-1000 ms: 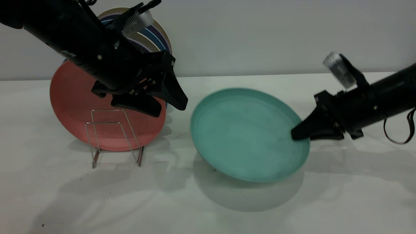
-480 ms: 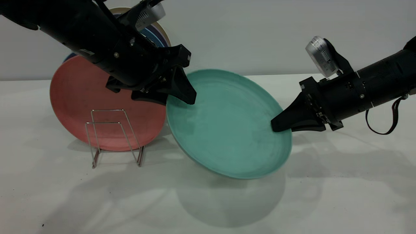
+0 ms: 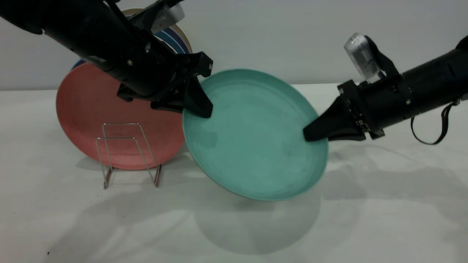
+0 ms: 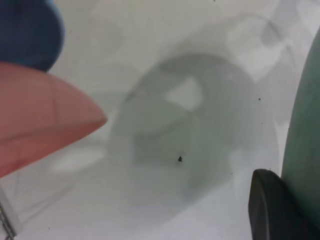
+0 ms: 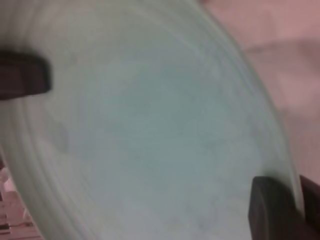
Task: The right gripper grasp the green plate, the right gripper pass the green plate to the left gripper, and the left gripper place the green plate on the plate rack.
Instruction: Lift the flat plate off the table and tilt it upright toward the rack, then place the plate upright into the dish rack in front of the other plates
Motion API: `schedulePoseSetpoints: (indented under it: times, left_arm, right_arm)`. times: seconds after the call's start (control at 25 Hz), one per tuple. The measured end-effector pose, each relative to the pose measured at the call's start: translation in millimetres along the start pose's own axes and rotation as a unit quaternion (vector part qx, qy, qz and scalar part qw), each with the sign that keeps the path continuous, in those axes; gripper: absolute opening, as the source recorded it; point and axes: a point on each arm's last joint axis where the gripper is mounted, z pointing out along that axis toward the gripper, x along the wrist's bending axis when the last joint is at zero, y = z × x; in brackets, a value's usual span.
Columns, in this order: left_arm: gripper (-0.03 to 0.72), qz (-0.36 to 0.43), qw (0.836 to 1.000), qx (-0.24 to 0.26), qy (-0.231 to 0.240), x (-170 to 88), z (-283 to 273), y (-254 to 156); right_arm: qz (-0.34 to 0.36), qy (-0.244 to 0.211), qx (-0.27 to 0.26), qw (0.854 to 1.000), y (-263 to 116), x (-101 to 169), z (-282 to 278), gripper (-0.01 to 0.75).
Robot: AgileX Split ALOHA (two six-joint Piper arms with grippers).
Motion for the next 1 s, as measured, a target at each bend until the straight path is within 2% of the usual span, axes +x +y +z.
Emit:
schedulePoseSetpoints:
  times: [0.12, 0.32, 0.4, 0.48, 0.6, 0.76, 0.88, 1.0]
  left_arm:
    - [0.054, 0.012, 1.000, 0.009, -0.011, -2.3, 0.1, -1.7]
    - [0.054, 0.032, 0.999, 0.009, -0.011, -2.4, -0.2, -1.7]
    - [0.054, 0.057, 0.998, 0.005, -0.009, -3.6, -3.1, -0.3]
    - [0.054, 0.093, 0.996, -0.004, -0.008, -6.7, -9.7, 2.8]
    - [0.054, 0.171, 0.985, -0.025, -0.004, -10.8, -32.1, 10.8]
    - [0.054, 0.283, 0.958, -0.044, 0.017, -5.8, -79.2, 20.4]
    - [0.054, 0.334, 0.940, -0.055, 0.045, 6.5, -120.3, 23.9]
    - [0.054, 0.383, 0.919, -0.054, 0.073, 17.7, -151.6, 22.5]
  right_arm:
    - [-0.009, 0.001, -0.017, 1.000, 8.6, 9.8, -7.6, 0.190]
    - [-0.041, -0.008, -0.065, 0.997, 31.3, 33.0, -38.4, 0.495]
    - [-0.055, -0.012, -0.101, 0.993, 43.6, 46.0, -62.6, 0.587]
    - [-0.076, -0.008, -0.129, 0.989, 53.0, 62.2, -88.2, 0.642]
    - [-0.105, 0.009, -0.146, 0.984, 58.9, 95.2, -127.2, 0.645]
    - [-0.140, 0.017, -0.125, 0.982, 51.8, 142.8, -167.1, 0.565]
    - [-0.158, -0.016, -0.092, 0.983, 40.3, 170.3, -185.5, 0.500]
    - [-0.162, -0.061, -0.067, 0.983, 26.4, 194.8, -203.5, 0.468]
